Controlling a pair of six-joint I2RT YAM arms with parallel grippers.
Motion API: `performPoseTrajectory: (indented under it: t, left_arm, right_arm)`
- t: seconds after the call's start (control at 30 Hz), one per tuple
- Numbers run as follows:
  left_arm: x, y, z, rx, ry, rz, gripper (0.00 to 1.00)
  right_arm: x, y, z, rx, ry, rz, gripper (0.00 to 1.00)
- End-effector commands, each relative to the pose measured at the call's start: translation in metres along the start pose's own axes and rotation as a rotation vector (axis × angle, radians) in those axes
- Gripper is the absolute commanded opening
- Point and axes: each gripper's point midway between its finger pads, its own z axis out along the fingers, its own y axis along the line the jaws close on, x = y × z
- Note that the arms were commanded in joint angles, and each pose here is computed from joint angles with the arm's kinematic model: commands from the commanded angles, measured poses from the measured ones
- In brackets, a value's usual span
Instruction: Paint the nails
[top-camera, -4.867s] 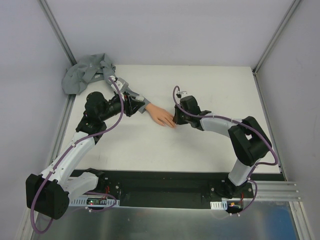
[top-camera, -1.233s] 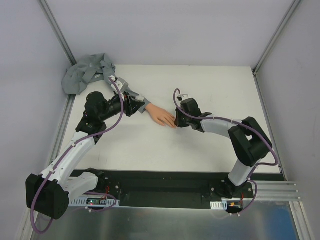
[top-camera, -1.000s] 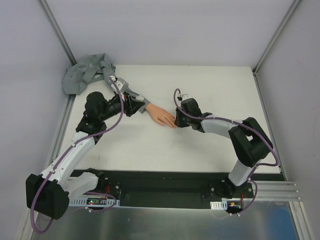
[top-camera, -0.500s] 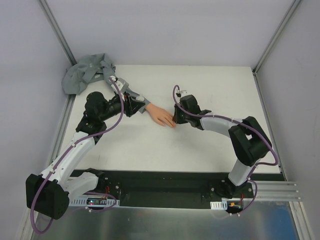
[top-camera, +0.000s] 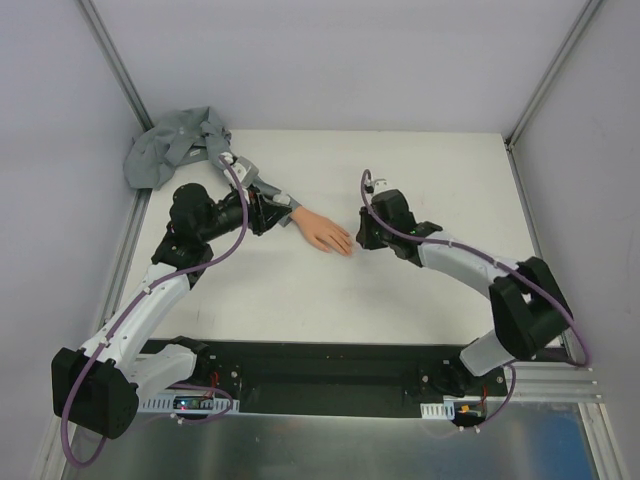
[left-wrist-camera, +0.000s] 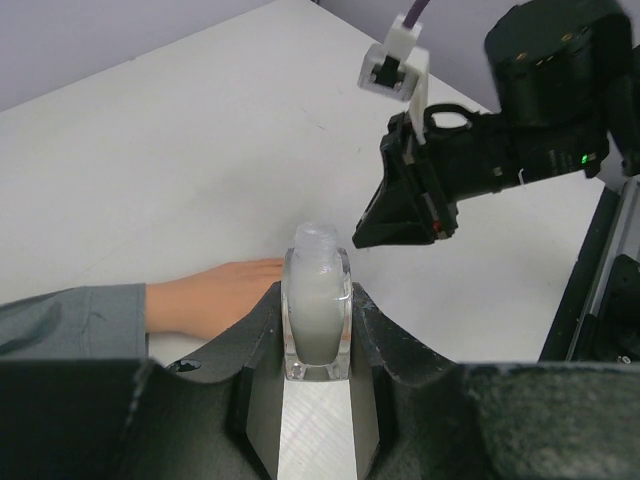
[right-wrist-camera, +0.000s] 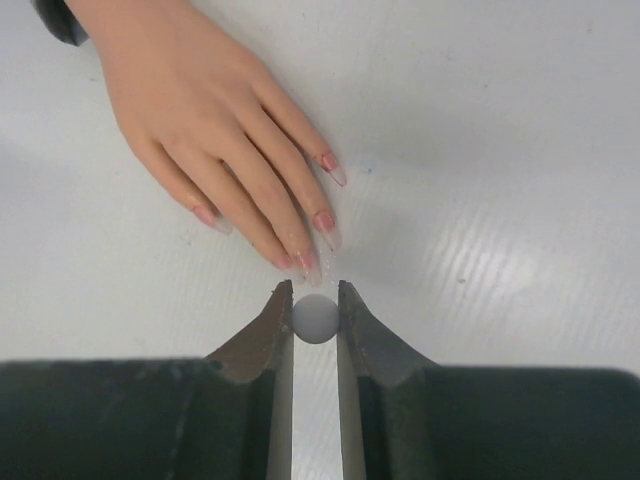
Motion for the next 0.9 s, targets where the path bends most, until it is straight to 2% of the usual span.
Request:
performPoseTrajectory:
  t: [0.0, 0.13, 0.2, 0.37, 0.4, 0.47, 0.53, 0.63, 0.87]
  left_arm:
    - [-0.021, -0.024, -0.003, 0.108, -0.045, 0.035, 0.00]
    - [-0.018, -0.052, -0.003, 0.189, -0.025, 0.070, 0.00]
    - [-0.009, -0.078, -0.004, 0.280, 0.010, 0.072, 0.00]
    - [0.006, -0.136, -0.040, 0.556, 0.025, 0.128, 0.00]
    - [0.016, -0.141, -0.047, 0.593, 0.030, 0.148, 0.00]
    - [0.026, -0.154, -0.064, 0.654, 0.018, 0.188, 0.00]
    - [0.031, -0.159, -0.071, 0.669, -0.005, 0.231, 0.00]
    - [0.038, -0.161, -0.075, 0.665, 0.013, 0.214, 0.00]
    - [0.037, -0.166, -0.080, 0.691, -0.005, 0.255, 0.00]
  right_arm:
    - [-0.023, -0.005, -0.054, 0.026, -0.080, -0.040, 0.00]
    - [-0.034, -0.003, -0.103, 0.011, -0.113, -0.046, 0.00]
    - [-0.030, -0.002, -0.119, -0.001, -0.094, -0.052, 0.00]
    - [-0.047, 0.022, -0.175, -0.106, -0.172, -0.029, 0.00]
    - [-0.040, 0.030, -0.181, -0.121, -0.146, -0.036, 0.00]
    - [-0.049, 0.041, -0.202, -0.141, -0.174, -0.051, 0.00]
    - [-0.045, 0.056, -0.216, -0.147, -0.176, -0.091, 0.00]
    - [-0.050, 0.080, -0.241, -0.203, -0.191, -0.142, 0.00]
    - [-0.084, 0.137, -0.292, -0.395, -0.285, -0.173, 0.00]
